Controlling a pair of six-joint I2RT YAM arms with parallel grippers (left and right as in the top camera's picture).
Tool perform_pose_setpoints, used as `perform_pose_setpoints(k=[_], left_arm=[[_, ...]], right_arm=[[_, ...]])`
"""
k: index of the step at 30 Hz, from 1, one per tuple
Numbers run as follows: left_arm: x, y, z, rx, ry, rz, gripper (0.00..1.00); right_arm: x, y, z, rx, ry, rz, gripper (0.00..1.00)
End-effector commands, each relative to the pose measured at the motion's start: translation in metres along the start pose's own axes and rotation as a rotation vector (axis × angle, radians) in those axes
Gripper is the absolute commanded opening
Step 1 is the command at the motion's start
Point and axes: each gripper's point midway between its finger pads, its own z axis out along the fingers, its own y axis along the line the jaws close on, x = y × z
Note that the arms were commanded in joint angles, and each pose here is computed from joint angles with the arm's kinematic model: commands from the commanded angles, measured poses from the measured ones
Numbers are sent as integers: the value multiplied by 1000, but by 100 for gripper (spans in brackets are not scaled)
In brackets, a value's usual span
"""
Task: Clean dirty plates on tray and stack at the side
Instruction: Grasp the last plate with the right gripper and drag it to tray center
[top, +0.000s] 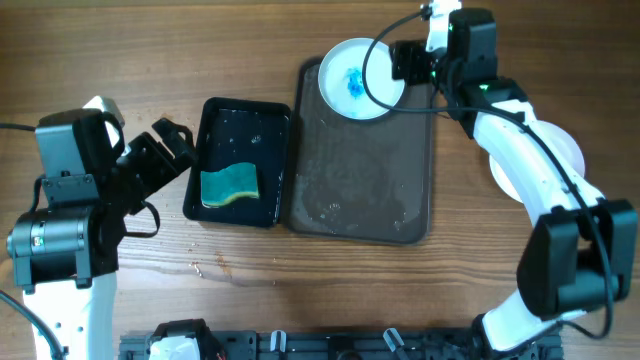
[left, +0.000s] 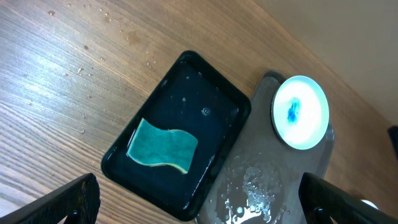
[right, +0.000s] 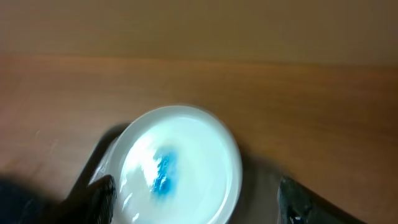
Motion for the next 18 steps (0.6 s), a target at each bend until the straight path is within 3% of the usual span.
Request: perform_pose_setpoints(k=[1,7,9,11,12,13,14,15,16,18], left_arm=[[-3,-4,-3,19,-9,-8,100],[-3,-4,-3,19,-8,-8,100],[-3,-4,-3,19,-9,-7,100],[-3,-4,-3,19,-8,-8,100],[-3,-4,-3,19,-8,-7,100],[-3,-4,-3,19,-9,-8,100],[-3,-4,-3,19,-9,-7,100],[-3,-4,-3,19,-8,-8,100],[-3,-4,-3,19,-9,-8,100],[-3,-4,-3,19,-8,-8,100]], right_arm=[[18,-36,42,120,-12,2,82],[109,-34,104,29,159,32,63],[123,-35,107,32,193,41,46],[128,-34,107,30,210,63,15],[130,-34,106,29,219,66,8],[135,-34,105,33,239,81,6],[142,-35,103,41,266,117,11],[148,-35,102,50,291,156,39],[151,-36,102,51,297,160,40],[153,-35,102,51,303,160,11]])
